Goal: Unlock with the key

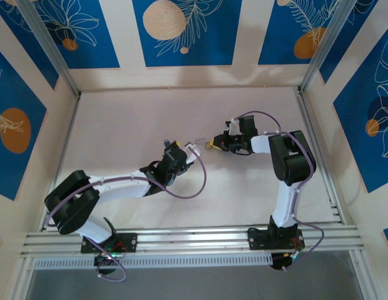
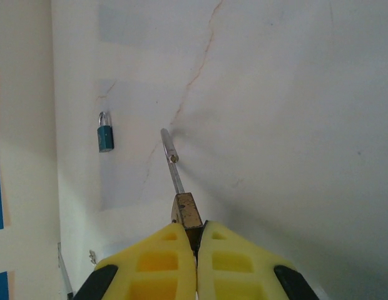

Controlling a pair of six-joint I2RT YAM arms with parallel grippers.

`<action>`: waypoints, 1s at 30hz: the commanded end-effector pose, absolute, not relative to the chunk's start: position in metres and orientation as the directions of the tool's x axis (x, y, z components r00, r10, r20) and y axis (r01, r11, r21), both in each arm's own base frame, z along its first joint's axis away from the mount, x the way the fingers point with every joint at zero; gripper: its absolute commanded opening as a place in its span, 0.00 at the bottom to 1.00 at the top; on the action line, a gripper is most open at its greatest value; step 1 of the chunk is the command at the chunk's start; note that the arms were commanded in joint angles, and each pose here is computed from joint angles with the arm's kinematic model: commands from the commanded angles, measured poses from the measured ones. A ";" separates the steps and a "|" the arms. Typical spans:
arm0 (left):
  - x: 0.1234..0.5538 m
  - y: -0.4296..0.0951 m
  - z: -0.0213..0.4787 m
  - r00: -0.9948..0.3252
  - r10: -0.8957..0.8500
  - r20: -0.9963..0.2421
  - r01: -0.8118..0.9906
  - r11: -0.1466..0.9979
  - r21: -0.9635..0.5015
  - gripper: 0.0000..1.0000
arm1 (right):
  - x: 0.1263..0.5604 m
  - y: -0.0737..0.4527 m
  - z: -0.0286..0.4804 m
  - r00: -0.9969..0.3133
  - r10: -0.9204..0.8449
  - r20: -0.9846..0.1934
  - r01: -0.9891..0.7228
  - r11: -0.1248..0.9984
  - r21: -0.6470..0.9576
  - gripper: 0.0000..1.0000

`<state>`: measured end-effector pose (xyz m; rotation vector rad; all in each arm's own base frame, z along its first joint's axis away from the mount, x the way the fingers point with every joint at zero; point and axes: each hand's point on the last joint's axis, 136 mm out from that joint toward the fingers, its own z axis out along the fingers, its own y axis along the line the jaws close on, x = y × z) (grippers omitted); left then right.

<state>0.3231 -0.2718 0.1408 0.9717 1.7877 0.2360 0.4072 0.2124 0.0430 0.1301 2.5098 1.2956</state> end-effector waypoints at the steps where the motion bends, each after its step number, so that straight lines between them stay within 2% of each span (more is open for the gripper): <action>1: 0.324 -0.263 0.149 -0.145 0.683 -0.716 0.474 0.683 0.555 0.60 | 0.406 0.209 0.040 -0.959 0.225 -0.170 -0.004 0.591 0.806 0.11; 8: 0.324 -0.262 0.157 -0.143 0.676 -0.723 0.470 0.689 0.551 0.63 | 0.417 0.195 0.033 -0.956 0.256 -0.142 0.057 0.639 0.767 0.29; 14: 0.322 -0.256 0.172 -0.152 0.656 -0.739 0.450 0.712 0.539 0.70 | 0.425 0.180 0.034 -0.940 0.295 -0.175 0.081 0.686 0.723 0.37; 18: 0.326 -0.247 0.181 -0.185 0.637 -0.748 0.408 0.742 0.531 0.79 | 0.431 0.169 0.046 -0.920 0.312 -0.236 0.071 0.726 0.684 0.40; 22: 0.334 -0.229 0.192 -0.225 0.597 -0.770 0.305 0.793 0.526 0.95 | 0.432 0.163 0.067 -0.903 0.305 -0.304 0.035 0.756 0.654 0.42; 23: 0.337 -0.223 0.195 -0.243 0.575 -0.781 0.280 0.813 0.511 1.00 | 0.431 0.164 0.073 -0.898 0.297 -0.326 0.019 0.766 0.643 0.42; 26: 0.347 -0.198 0.194 -0.344 0.483 -0.805 0.217 0.875 0.433 1.00 | 0.422 0.168 0.086 -0.890 0.264 -0.373 -0.019 0.794 0.607 0.44; 30: 0.365 -0.170 0.176 -0.528 0.363 -0.768 0.178 0.931 0.318 1.00 | 0.403 0.177 0.099 -0.882 0.238 -0.406 -0.057 0.802 0.594 0.44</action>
